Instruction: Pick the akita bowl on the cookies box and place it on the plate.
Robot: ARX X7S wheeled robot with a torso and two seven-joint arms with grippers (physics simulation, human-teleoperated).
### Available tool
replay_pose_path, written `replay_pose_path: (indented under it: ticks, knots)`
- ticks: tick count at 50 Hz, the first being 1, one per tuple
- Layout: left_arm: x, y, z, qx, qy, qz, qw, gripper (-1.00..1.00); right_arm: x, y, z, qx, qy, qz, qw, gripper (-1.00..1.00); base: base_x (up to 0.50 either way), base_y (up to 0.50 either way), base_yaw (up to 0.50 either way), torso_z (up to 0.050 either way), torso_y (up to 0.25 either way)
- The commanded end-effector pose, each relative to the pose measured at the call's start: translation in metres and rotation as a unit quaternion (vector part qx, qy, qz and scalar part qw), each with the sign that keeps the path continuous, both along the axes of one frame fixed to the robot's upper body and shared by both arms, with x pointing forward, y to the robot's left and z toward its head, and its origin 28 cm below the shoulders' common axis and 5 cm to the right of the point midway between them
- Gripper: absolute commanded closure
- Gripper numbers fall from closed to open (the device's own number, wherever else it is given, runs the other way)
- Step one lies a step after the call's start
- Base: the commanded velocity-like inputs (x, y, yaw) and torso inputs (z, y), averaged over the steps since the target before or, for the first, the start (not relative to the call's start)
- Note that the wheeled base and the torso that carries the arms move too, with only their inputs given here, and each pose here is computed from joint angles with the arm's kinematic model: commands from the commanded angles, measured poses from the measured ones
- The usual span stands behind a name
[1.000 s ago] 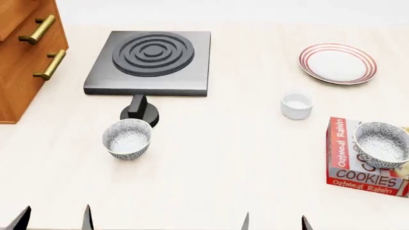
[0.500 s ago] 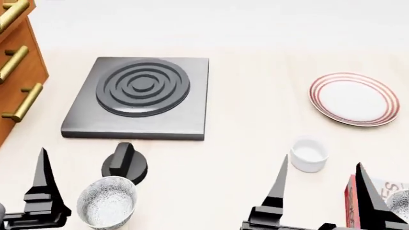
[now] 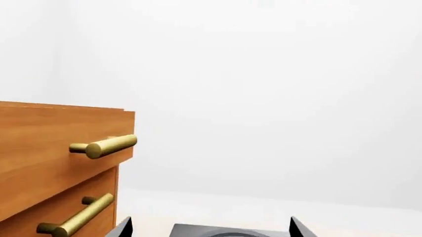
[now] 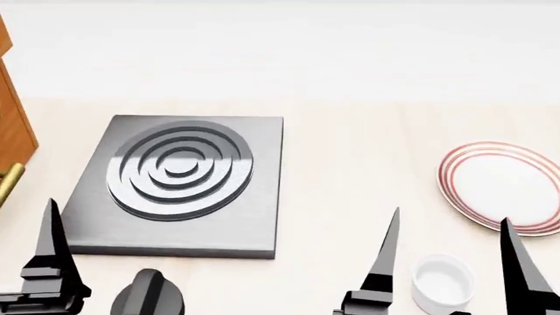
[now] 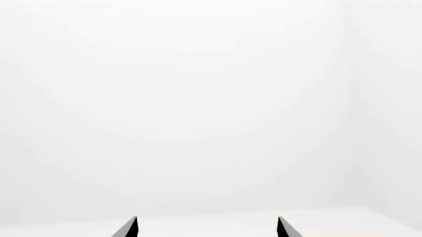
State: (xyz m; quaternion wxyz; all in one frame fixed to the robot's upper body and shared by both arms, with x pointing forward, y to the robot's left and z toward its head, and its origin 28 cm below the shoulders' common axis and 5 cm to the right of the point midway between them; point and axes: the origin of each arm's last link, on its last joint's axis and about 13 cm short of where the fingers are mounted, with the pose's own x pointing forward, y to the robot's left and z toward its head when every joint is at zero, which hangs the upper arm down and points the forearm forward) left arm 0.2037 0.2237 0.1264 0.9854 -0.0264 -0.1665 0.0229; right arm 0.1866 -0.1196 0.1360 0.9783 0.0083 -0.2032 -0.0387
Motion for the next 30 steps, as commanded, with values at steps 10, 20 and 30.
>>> replay_pose_path:
  ticks: [10,20,30]
  knots:
    - [-0.0021,0.0004,-0.0007,0.002,0.000,-0.001,1.000,-1.00,0.0000,-0.0017,0.0014,0.011,-0.003,-0.008,1.000,-1.00,0.50,0.00,0.00,0.000,0.000]
    - [-0.0015,0.0007,-0.0019,0.000,0.004,-0.002,1.000,-1.00,0.0001,-0.0012,-0.0017,-0.001,-0.005,-0.007,1.000,-1.00,0.05,-0.27,0.00,0.000,0.000]
    - [-0.0017,0.0006,-0.0023,0.000,0.006,-0.003,1.000,-1.00,-0.0007,-0.0013,-0.0006,0.000,-0.004,-0.005,1.000,-1.00,-0.07,-0.50,0.00,0.000,0.000]
